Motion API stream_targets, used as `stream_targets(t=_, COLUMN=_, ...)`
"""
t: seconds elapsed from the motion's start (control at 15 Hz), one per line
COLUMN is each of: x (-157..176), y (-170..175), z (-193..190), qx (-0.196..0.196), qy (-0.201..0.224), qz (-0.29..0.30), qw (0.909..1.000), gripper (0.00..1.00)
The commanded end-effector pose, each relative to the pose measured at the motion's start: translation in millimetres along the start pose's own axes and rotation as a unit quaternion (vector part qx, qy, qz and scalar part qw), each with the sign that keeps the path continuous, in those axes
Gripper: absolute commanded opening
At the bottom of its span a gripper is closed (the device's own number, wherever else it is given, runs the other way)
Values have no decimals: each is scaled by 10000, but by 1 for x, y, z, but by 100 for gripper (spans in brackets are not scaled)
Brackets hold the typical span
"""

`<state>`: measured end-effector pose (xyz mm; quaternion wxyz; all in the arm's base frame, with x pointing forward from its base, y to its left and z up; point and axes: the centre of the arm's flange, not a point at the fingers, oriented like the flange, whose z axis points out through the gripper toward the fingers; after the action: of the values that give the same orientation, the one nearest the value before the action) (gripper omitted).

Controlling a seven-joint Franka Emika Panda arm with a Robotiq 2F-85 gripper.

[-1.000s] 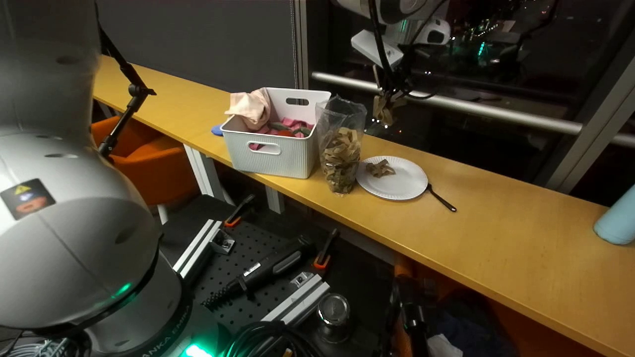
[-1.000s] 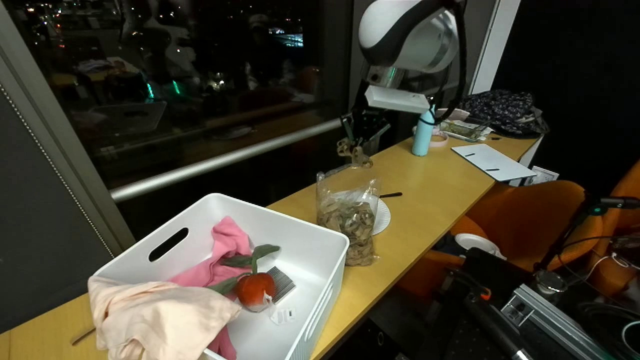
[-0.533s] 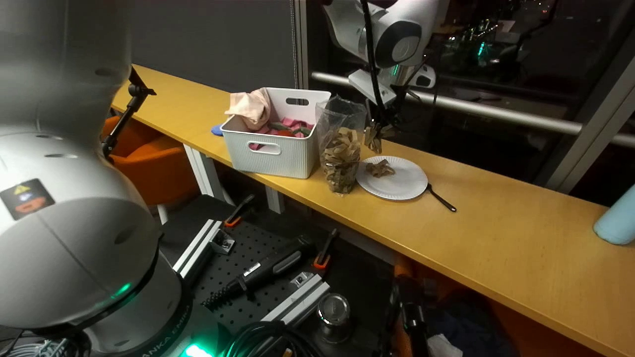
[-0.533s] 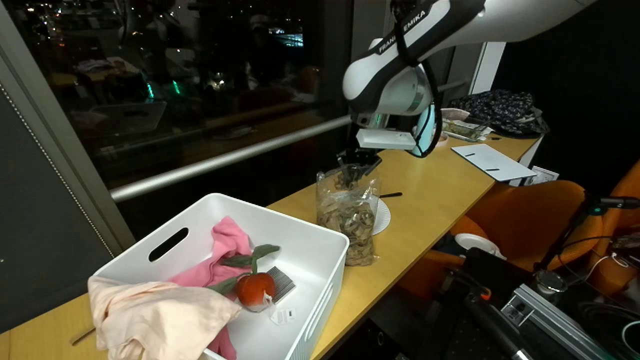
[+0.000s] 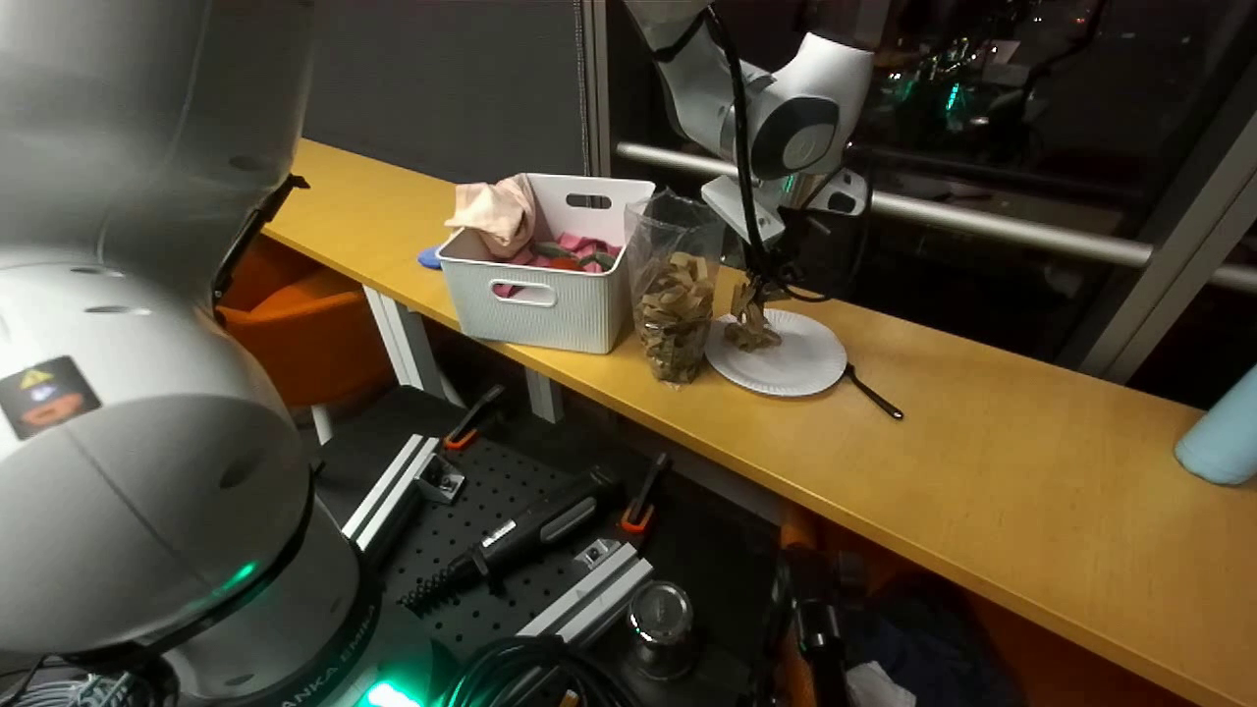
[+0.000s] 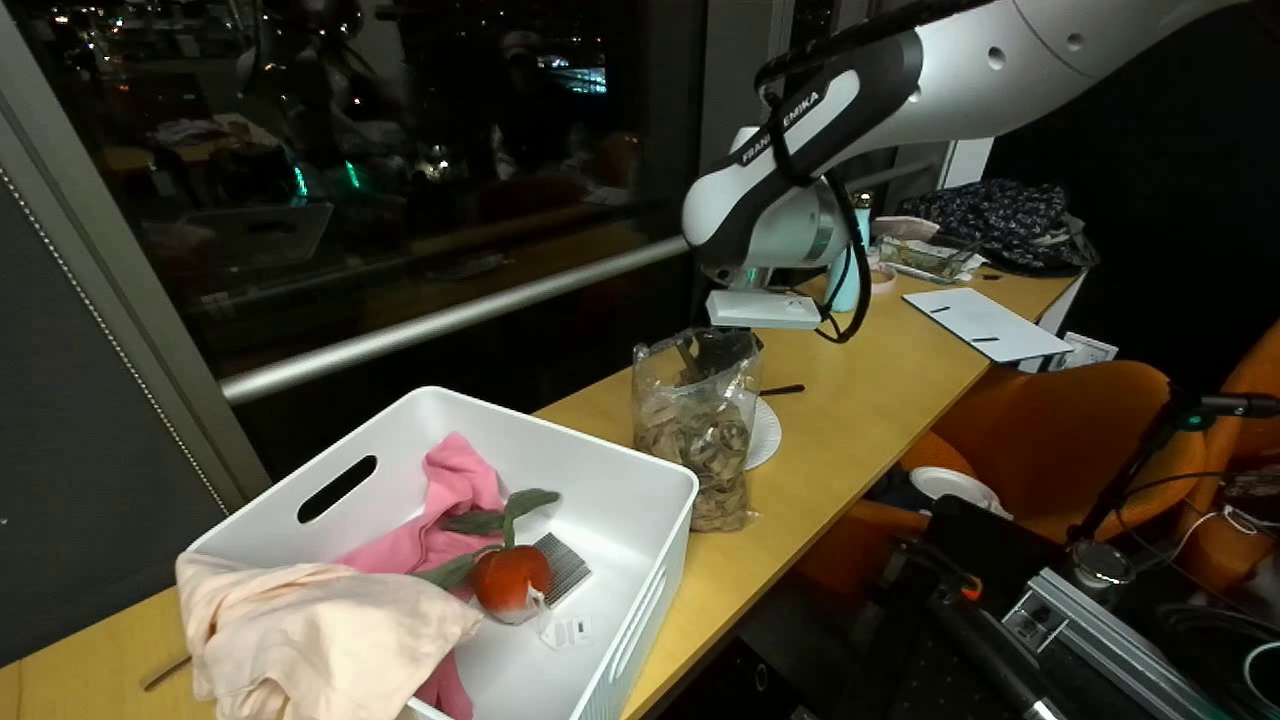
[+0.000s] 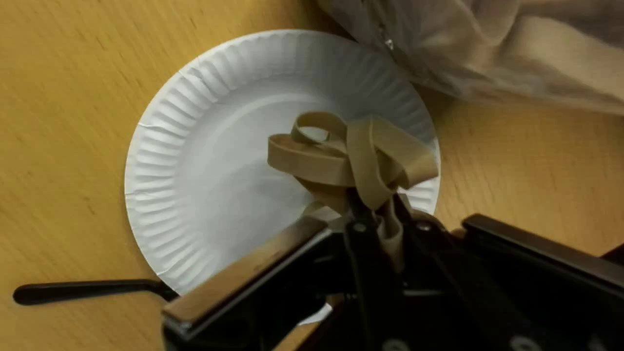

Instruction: Put some rubber bands on the white plate

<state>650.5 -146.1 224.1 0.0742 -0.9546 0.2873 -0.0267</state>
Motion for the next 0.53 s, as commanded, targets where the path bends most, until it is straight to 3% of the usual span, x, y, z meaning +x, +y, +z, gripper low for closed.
stream_targets(t=0.0, x=18, y=-6, z=-1, qx=6, qy=186, qz=288, qw=9994, gripper=3)
stream_targets(t=0.2, x=24, y=-2, z=3, qx=-74, qy=182, qz=581, qw=9981, gripper=6)
stream_targets(t=0.27, x=25, y=-1, z=5, qx=-110, qy=165, qz=673, qw=9975, gripper=29)
stream_targets(t=0.47, x=27, y=2, z=10, qx=-127, qy=137, qz=841, qw=9963, gripper=51)
